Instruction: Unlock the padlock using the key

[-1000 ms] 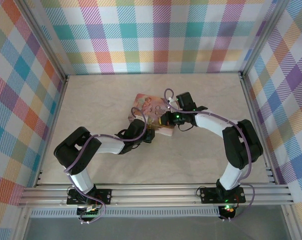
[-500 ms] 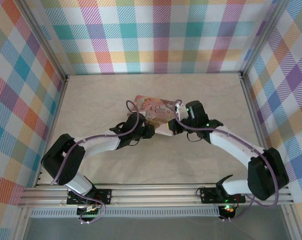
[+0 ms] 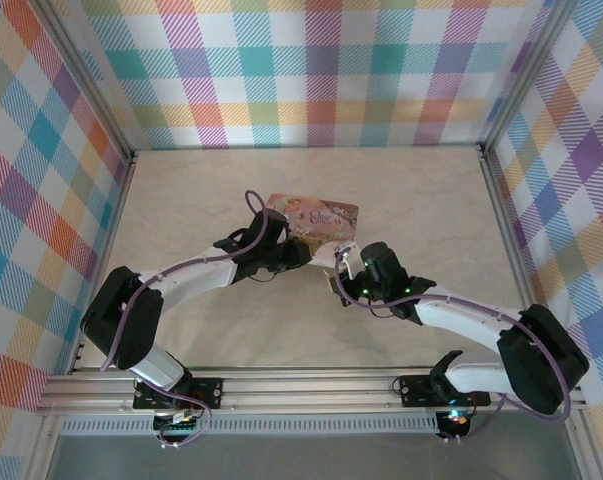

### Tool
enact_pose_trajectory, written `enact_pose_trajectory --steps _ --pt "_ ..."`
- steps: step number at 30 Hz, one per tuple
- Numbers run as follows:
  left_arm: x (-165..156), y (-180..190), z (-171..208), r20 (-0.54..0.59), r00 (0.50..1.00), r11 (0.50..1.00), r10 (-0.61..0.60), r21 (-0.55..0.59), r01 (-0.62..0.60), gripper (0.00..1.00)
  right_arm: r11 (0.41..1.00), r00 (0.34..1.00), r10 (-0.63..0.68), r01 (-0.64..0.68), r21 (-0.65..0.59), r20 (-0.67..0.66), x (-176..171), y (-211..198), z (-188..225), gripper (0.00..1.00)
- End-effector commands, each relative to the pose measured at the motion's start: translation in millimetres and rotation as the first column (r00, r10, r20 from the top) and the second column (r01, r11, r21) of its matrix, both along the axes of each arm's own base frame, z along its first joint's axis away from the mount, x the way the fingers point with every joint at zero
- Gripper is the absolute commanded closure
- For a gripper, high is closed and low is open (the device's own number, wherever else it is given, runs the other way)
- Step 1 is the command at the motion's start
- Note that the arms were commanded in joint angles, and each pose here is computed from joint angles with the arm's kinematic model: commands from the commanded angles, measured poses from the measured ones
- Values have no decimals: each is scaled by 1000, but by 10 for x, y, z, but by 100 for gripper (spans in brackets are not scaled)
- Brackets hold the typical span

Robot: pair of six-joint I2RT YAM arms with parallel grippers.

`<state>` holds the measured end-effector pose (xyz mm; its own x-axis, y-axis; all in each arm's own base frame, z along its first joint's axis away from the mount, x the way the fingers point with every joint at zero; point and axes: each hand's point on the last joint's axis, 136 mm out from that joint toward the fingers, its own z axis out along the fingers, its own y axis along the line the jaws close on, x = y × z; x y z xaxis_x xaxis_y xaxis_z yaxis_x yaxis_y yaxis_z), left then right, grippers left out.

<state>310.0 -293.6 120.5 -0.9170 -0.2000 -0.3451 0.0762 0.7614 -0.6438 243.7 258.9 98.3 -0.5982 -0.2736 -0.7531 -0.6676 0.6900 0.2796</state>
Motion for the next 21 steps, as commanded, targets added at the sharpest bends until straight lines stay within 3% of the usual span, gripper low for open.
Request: enact_pose_trajectory --steps 1,21 --pt "-17 -108 331 -4 1000 995 -20 -97 20 91 999 995 0 -5 54 97 126 112 108 100" --pt "2 -49 331 -6 1000 995 17 -98 -18 92 997 996 16 -23 77 83 234 279 -54 100"
